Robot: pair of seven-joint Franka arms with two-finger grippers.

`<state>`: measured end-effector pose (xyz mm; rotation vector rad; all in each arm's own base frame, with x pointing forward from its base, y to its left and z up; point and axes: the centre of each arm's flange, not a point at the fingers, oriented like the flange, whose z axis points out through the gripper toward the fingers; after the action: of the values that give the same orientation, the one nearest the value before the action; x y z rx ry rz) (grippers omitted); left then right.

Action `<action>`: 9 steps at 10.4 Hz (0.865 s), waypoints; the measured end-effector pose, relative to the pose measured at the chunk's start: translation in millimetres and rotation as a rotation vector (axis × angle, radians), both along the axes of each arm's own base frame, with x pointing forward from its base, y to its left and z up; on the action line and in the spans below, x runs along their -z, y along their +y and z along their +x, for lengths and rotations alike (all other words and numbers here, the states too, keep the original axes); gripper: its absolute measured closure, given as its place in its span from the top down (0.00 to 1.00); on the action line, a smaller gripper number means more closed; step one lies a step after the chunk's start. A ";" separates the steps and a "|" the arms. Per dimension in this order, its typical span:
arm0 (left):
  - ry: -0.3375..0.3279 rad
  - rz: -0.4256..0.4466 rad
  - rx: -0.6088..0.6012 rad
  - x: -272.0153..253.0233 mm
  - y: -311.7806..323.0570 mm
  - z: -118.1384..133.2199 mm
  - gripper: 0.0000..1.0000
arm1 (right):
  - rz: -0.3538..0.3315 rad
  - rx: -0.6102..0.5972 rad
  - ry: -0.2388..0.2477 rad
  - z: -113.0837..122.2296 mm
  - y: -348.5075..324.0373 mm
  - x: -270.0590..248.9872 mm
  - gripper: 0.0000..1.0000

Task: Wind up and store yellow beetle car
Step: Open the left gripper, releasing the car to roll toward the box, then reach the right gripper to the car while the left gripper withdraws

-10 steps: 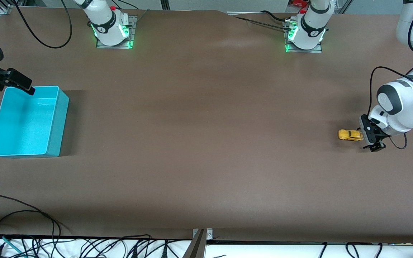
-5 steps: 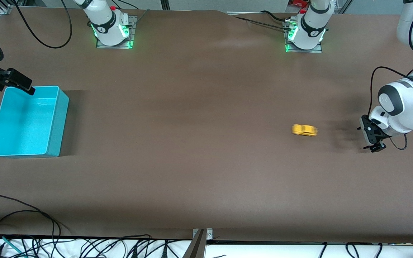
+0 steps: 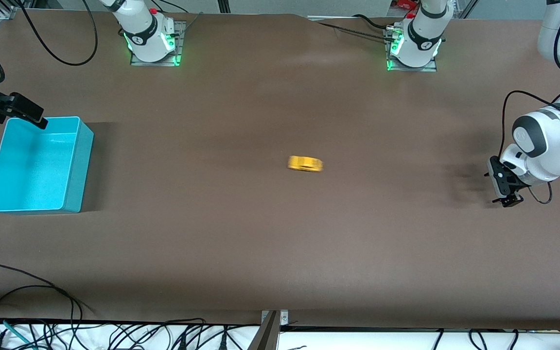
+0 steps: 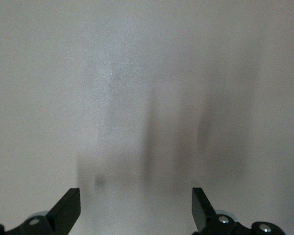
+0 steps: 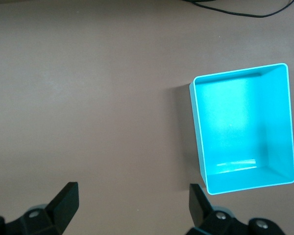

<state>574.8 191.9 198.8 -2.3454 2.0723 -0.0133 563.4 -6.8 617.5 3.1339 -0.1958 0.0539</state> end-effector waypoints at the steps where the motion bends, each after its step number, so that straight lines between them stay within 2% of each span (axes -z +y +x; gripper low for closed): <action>1: -0.001 0.000 0.003 -0.5 -1.5 1.0 1.00 | 0.000 0.000 0.000 0.0 0.0 0.0 1.00; 4: -0.019 0.003 0.004 -9.5 -2.1 5.4 1.00 | 0.000 -0.006 0.000 0.0 3.2 0.1 1.00; 8: -0.088 0.017 -0.002 -53.7 0.6 13.9 1.00 | 0.008 -0.017 0.008 -0.5 12.6 1.2 1.00; 9: -0.101 0.020 -0.003 -62.4 1.1 14.8 1.00 | 0.010 0.016 0.023 -2.0 12.8 2.5 1.00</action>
<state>589.6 193.0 261.3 -2.2852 2.0138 -0.1089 561.4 6.1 615.0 3.1408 -0.2223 0.0171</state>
